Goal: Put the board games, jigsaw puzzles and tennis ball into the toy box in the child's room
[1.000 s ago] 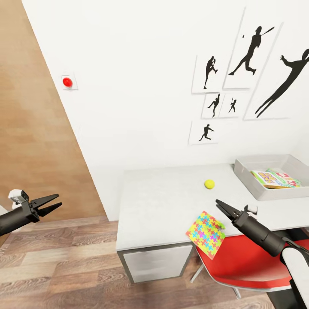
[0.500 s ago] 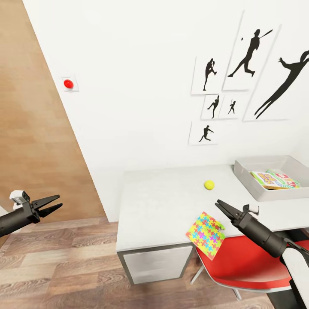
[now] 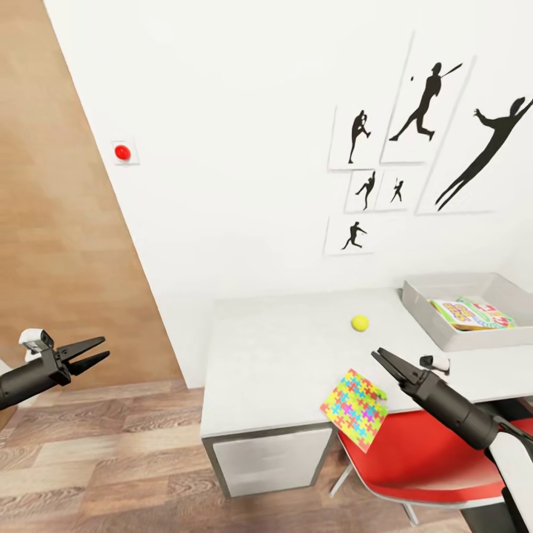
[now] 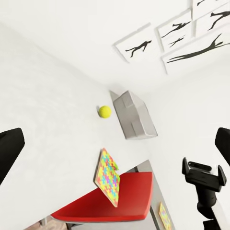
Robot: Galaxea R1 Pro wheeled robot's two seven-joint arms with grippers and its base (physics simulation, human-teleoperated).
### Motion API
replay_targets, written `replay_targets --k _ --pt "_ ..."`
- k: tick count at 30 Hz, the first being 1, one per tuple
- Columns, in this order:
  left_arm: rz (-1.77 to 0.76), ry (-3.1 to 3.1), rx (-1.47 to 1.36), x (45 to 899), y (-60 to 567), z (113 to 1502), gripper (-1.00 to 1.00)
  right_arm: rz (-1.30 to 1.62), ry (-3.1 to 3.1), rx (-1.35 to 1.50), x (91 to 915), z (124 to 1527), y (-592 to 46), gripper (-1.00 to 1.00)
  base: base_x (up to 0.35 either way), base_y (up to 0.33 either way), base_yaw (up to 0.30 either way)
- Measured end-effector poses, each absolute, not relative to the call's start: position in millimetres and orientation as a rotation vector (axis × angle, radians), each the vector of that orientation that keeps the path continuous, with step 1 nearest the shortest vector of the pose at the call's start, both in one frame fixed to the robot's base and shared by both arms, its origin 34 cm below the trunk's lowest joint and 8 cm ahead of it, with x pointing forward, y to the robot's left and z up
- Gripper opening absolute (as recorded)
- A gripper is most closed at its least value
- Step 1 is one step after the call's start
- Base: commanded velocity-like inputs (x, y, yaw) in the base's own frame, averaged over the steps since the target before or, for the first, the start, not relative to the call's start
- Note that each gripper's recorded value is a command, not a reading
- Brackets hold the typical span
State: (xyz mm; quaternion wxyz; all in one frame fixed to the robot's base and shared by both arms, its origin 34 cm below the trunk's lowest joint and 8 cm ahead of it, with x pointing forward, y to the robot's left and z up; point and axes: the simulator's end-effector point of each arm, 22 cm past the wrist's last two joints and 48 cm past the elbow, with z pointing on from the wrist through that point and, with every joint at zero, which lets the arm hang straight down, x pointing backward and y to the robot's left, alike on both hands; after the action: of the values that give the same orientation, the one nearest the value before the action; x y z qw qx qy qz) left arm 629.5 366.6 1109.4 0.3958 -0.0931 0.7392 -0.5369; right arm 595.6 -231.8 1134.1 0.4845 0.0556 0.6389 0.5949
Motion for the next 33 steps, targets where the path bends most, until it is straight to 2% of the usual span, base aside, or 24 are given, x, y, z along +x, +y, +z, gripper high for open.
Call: replay_targets --k 33 --pt "-1.411 1.796 -0.158 617 357 1147 1.00 1.417 1.407 0.084 562 1166 -260 1.00 -0.031 -0.022 0.000"
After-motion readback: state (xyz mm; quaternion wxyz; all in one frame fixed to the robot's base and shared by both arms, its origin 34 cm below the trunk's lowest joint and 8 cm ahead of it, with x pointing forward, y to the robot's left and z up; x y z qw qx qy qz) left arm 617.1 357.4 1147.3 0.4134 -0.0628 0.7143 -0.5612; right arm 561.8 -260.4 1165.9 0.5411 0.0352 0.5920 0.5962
